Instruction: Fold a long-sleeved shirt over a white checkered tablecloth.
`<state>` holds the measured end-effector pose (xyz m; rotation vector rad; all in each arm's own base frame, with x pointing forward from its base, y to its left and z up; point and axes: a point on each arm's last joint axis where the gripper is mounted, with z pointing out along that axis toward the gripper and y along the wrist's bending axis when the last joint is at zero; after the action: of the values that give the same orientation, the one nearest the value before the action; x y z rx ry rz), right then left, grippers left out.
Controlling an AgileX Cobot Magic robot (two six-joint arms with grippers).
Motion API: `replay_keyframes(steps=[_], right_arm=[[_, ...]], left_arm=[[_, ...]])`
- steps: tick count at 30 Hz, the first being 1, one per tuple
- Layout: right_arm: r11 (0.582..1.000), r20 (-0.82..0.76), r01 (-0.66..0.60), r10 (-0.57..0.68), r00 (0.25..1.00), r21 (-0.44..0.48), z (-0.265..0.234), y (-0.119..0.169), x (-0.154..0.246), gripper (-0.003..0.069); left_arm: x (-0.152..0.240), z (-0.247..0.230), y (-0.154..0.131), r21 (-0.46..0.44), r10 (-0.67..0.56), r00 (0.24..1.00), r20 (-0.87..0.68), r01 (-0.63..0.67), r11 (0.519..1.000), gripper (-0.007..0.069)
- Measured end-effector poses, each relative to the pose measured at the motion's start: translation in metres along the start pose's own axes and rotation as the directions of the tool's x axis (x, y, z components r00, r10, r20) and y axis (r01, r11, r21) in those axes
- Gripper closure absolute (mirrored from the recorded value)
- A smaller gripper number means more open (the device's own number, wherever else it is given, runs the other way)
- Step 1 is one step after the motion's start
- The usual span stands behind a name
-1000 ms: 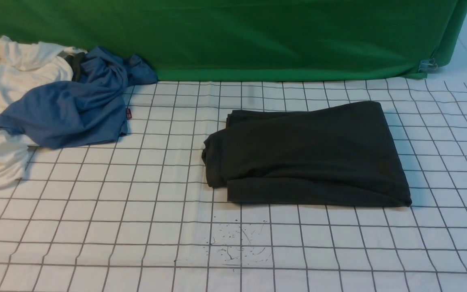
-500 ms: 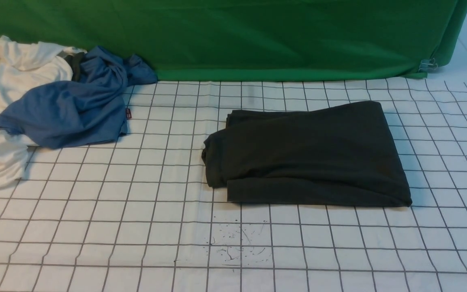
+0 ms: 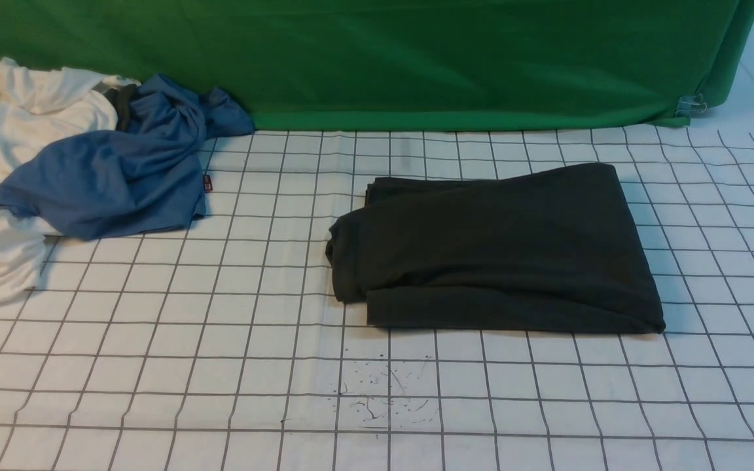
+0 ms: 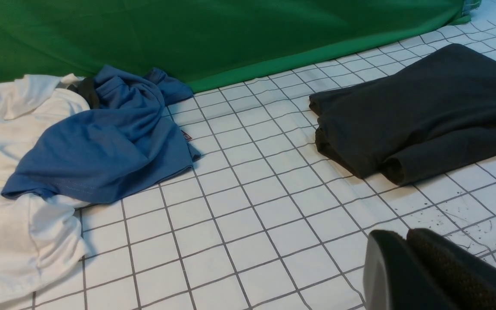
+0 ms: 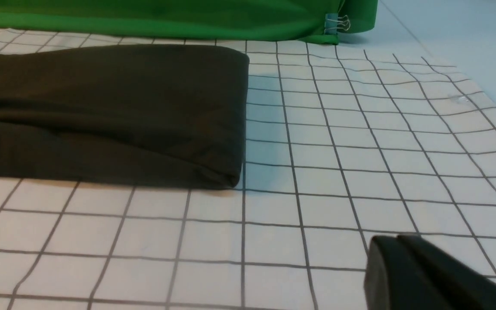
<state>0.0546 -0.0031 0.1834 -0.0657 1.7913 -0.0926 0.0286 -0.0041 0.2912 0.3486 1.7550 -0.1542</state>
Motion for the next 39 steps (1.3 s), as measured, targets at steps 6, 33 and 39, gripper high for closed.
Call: replay_keyframes(steps=[6, 33, 39], right_arm=[[1.0, -0.001, 0.0, 0.0, 1.0, 0.0, 0.0, 0.0, 0.0, 0.0589], [1.0, 0.0, 0.0, 0.0, 1.0, 0.0, 0.0, 0.0, 0.0, 0.0508], [1.0, -0.001, 0.0, 0.0, 1.0, 0.0, 0.0, 0.0, 0.0, 0.0486]], left_arm=[[0.001, 0.0, 0.009, -0.102, 0.132, 0.991, -0.023, -0.134, 0.986, 0.0633], [0.062, 0.041, 0.014, -0.395, -0.087, 0.973, 0.214, 0.167, 0.903, 0.0633], [0.087, 0.045, 0.008, -0.346, -0.166, 0.972, 0.167, 0.215, 0.913, 0.0633]])
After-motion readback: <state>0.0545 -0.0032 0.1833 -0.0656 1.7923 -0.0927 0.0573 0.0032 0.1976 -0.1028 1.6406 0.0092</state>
